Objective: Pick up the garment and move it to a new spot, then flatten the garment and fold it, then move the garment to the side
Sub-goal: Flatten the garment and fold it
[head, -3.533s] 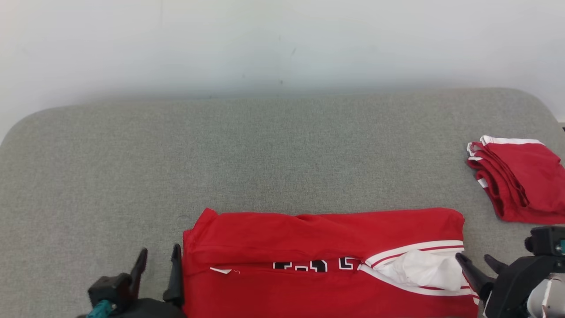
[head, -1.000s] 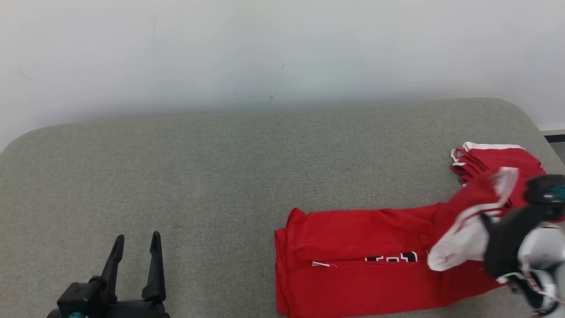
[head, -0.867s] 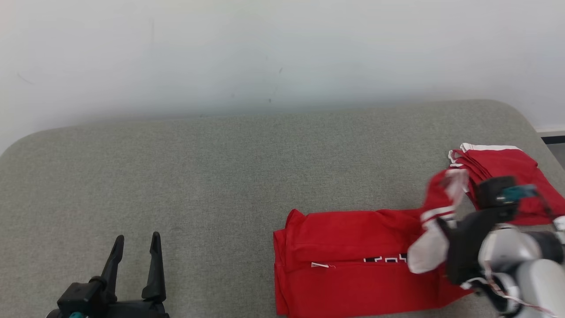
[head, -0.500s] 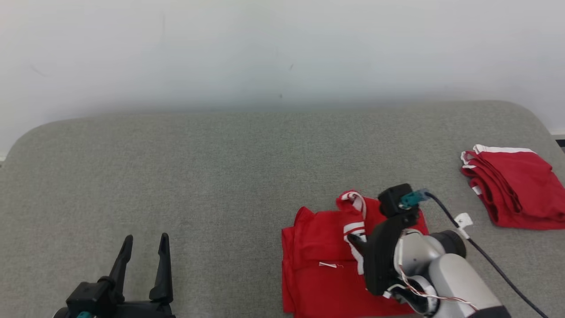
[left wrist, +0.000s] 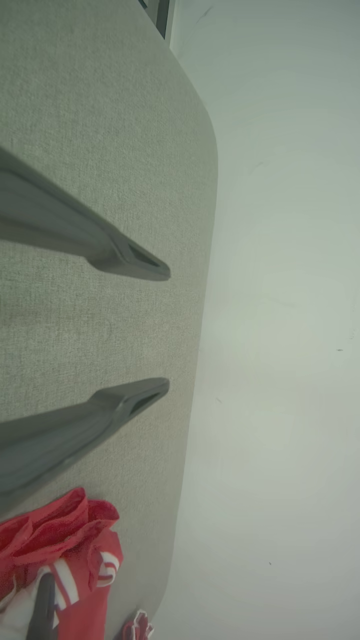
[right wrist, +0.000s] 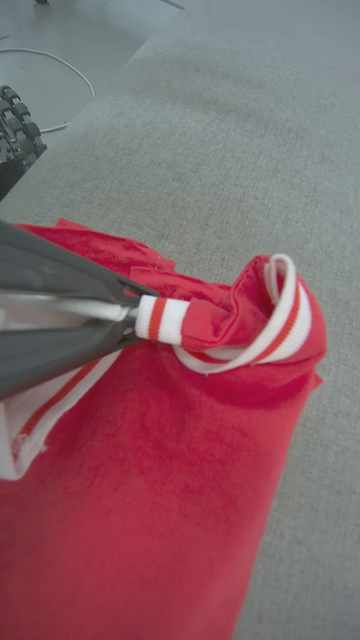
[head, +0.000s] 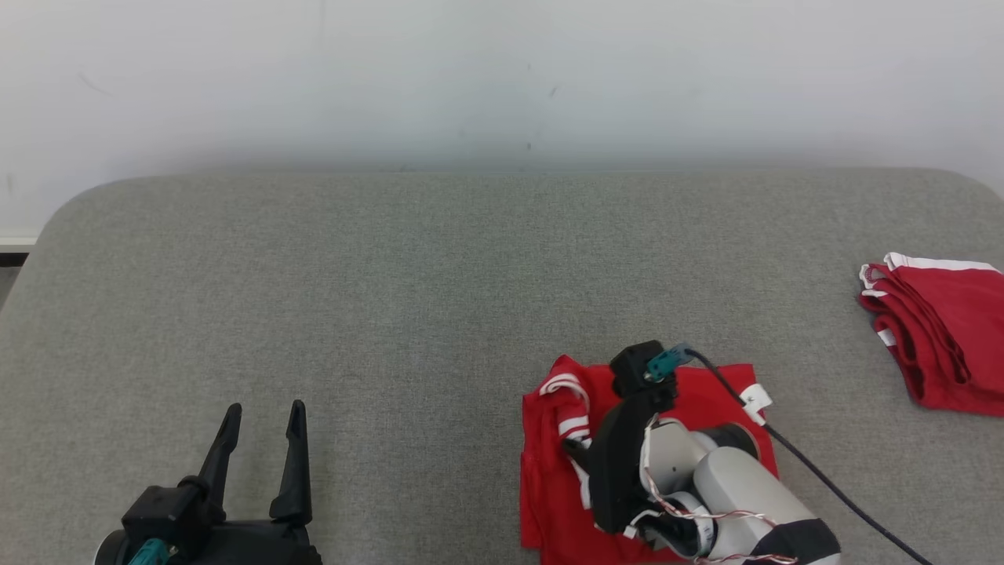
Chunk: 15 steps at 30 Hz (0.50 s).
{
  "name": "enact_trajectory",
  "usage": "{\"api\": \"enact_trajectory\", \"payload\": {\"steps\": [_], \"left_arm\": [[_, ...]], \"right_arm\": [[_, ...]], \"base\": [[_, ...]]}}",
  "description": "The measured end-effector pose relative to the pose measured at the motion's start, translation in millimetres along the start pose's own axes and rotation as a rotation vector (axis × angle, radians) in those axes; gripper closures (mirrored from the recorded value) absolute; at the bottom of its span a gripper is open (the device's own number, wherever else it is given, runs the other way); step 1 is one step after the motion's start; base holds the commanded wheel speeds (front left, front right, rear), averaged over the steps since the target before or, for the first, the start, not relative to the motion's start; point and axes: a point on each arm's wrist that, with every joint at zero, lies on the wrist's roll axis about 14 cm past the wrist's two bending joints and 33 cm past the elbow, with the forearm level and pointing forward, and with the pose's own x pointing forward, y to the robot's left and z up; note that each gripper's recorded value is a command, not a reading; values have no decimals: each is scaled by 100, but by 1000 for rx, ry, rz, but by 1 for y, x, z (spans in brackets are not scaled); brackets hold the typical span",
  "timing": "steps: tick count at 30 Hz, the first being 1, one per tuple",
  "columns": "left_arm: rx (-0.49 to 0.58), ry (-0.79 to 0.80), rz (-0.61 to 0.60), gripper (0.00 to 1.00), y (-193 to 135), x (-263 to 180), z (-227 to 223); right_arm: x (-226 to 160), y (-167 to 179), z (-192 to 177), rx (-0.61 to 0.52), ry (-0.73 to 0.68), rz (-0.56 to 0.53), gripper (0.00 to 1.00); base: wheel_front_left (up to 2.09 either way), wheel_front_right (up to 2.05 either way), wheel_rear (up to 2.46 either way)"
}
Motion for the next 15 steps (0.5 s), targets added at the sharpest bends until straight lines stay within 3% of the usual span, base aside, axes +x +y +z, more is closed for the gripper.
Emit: {"api": "enact_trajectory", "payload": {"steps": [5,15], "left_arm": [[1,-1,6,0,2,-1,1],[-1,-6,5,0,0,-2,2]], "right_arm": [[8,25,-7,0,20,82,100],[12,19,2,7,-18,69,100]], "base": [[0,0,0],[0,0,0]]}}
